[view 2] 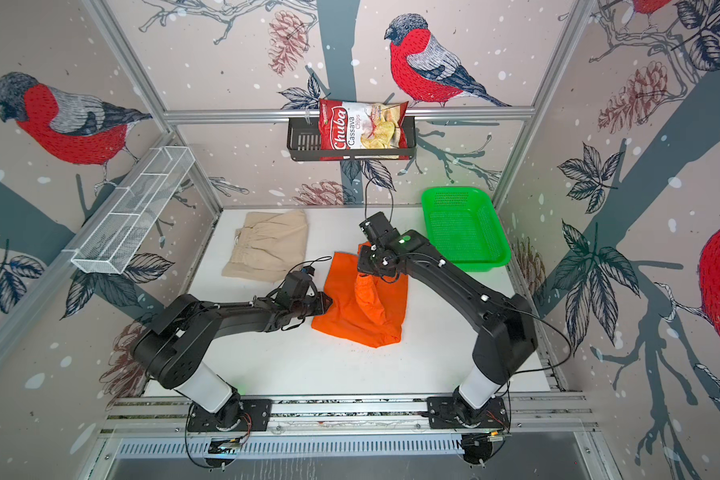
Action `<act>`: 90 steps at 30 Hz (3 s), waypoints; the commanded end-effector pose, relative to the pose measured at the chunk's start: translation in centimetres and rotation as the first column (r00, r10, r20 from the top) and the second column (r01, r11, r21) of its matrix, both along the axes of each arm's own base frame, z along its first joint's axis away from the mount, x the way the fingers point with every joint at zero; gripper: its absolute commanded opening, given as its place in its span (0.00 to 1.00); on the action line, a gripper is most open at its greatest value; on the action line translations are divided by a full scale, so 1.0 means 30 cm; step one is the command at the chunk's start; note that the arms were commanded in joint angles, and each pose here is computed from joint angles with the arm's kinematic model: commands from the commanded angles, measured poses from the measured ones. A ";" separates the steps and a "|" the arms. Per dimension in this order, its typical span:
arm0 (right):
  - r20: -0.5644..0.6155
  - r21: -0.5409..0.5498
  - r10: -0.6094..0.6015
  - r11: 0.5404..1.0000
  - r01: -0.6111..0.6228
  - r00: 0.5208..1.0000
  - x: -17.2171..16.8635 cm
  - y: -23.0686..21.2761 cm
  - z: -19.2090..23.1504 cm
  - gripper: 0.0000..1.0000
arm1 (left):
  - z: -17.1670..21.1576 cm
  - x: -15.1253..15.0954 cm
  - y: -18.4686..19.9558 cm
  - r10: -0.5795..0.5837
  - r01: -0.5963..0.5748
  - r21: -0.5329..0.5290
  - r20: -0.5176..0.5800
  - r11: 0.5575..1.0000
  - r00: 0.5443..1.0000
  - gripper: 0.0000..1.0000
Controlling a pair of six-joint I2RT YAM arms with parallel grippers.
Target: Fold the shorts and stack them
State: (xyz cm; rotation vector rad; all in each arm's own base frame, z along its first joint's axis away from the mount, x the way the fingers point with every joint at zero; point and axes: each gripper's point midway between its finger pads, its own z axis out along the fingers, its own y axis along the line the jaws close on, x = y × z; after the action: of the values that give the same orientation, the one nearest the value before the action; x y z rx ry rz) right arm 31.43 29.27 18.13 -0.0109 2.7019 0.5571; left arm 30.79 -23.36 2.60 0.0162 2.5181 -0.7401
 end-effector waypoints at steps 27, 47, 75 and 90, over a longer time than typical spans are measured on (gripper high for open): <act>-0.010 0.373 0.091 0.924 -0.081 0.996 -0.009 0.163 -0.202 0.34 | 0.280 0.003 0.082 0.042 -0.017 -0.402 0.053 0.916 0.998 0.81; -0.240 0.195 0.113 0.979 -0.066 0.964 -0.111 0.153 -0.660 0.13 | 0.006 0.019 0.067 0.014 -0.061 -0.300 -0.154 0.952 0.988 0.82; 0.014 0.267 -0.018 0.964 0.013 1.000 -0.040 -0.021 -0.332 0.33 | 0.195 0.170 -0.020 -0.188 0.187 0.068 0.008 0.980 0.982 0.00; 0.014 0.240 -0.128 0.963 0.121 0.992 -0.076 -0.246 -0.349 0.34 | 0.427 0.535 0.119 -0.332 0.258 0.527 0.048 0.810 0.942 0.00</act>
State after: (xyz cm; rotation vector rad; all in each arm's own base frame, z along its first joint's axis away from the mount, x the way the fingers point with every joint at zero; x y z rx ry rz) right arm 29.29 22.08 7.75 0.2285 2.5692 0.8363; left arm 46.96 -22.17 15.78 0.5655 2.4733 -0.2808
